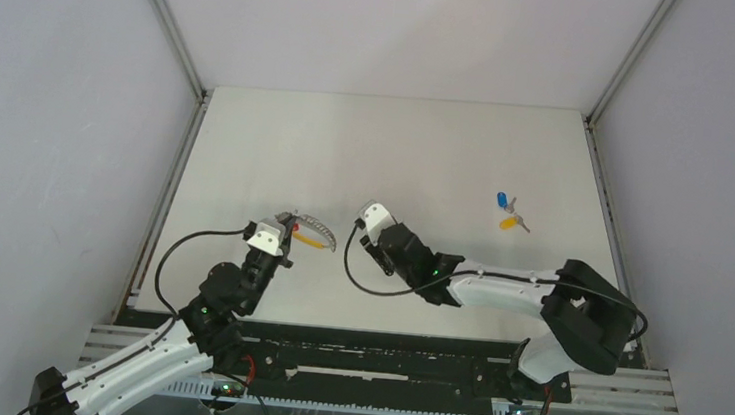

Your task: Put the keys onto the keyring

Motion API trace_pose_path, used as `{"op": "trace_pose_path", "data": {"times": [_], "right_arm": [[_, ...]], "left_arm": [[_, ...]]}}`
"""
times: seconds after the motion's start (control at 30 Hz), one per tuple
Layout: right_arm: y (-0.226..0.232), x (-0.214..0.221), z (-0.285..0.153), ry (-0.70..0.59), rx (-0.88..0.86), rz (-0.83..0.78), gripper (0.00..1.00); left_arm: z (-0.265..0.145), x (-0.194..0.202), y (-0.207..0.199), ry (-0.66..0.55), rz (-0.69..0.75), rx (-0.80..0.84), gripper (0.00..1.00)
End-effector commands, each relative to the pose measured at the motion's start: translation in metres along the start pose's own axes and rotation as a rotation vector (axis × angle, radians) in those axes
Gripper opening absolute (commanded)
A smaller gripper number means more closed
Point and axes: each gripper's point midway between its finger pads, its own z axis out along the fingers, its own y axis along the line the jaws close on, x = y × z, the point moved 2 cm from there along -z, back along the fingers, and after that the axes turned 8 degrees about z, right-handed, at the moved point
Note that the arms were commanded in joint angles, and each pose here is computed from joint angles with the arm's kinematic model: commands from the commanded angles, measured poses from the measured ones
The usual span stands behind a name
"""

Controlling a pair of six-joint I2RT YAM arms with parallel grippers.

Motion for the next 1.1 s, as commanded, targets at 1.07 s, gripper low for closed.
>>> {"op": "trace_pose_path", "data": {"times": [1.07], "right_arm": [[-0.023,-0.002,0.027,0.745,-0.611,0.633,0.40]], "left_arm": [[0.002,-0.008,0.000,-0.042,-0.028,-0.008,0.00]]}}
